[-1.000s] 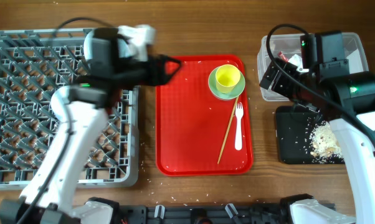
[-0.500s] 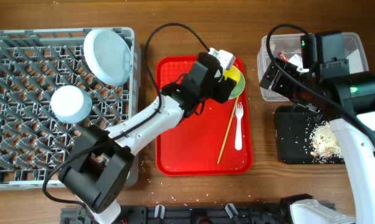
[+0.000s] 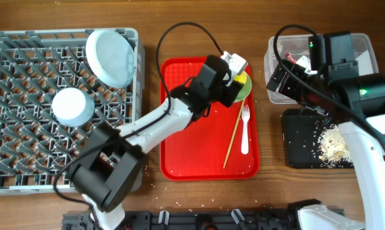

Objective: Sort waste into correct bins and load items into the dishwasher rack
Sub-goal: 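Reach the left gripper to the yellow cup and grasp it, then carry the yellow cup to the rack and set it down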

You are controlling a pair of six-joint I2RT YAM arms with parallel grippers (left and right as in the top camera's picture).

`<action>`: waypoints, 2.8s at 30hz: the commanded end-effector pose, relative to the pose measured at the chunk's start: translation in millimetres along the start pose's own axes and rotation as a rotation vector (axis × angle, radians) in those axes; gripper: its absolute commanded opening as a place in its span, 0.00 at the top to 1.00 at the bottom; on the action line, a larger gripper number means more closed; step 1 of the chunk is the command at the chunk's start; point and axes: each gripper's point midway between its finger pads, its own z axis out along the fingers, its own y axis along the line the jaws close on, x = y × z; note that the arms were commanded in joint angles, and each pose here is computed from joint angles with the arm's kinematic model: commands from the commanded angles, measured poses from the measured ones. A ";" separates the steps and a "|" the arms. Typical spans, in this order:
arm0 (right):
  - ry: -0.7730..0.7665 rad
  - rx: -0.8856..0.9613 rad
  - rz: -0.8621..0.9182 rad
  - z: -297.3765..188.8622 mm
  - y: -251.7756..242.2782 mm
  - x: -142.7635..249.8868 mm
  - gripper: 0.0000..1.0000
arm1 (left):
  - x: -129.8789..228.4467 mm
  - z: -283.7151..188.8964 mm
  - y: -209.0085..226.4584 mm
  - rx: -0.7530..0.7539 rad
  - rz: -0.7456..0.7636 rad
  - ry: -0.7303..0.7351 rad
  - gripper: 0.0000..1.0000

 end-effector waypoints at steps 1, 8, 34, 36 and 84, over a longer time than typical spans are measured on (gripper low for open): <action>-0.016 0.014 -0.009 -0.9 -2.2 -3.7 0.00 | 23.9 18.3 4.3 -0.011 0.017 0.060 0.56; -0.016 0.014 -0.009 -0.9 -2.2 -3.7 0.00 | 38.5 16.7 5.5 -0.016 0.007 0.119 0.58; -0.016 0.014 -0.008 -0.9 -2.2 -3.7 0.00 | -24.9 -239.7 130.7 -0.297 -0.595 -0.103 0.96; -0.016 0.014 -0.009 -0.9 -2.2 -3.7 0.00 | -12.3 -275.7 165.9 -0.230 -0.746 -0.144 0.96; -0.016 0.014 -0.009 -0.9 -2.2 -3.7 0.00 | 241.9 -438.3 364.3 -0.163 -1.819 -0.561 0.74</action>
